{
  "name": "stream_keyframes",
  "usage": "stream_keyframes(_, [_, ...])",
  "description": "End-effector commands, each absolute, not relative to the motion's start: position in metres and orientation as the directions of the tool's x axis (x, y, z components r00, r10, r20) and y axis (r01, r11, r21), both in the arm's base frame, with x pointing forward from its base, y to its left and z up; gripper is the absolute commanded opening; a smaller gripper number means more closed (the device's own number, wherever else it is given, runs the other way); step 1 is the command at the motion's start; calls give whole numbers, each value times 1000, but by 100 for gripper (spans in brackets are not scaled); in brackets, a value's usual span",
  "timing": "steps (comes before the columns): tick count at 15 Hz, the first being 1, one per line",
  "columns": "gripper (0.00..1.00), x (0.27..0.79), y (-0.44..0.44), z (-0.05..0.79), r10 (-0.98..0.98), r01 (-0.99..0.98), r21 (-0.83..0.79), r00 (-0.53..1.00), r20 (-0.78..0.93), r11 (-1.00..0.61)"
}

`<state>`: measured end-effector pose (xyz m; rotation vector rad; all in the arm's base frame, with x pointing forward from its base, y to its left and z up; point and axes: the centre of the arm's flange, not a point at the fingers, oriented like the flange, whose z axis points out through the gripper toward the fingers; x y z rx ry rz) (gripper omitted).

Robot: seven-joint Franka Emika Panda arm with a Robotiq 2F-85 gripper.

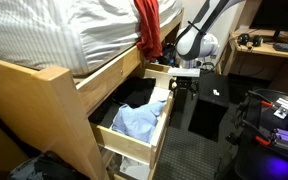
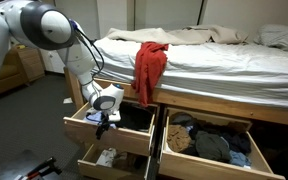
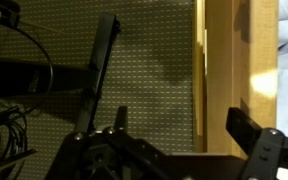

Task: Close the topmost drawer on the left

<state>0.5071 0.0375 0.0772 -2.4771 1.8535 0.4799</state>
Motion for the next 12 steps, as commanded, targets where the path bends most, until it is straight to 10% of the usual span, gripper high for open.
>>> stream_keyframes(1, [100, 512, 41, 77, -936, -940, 169, 251, -247, -297])
stream_keyframes(12, [100, 559, 71, 39, -946, -950, -120, 302, -115, -288])
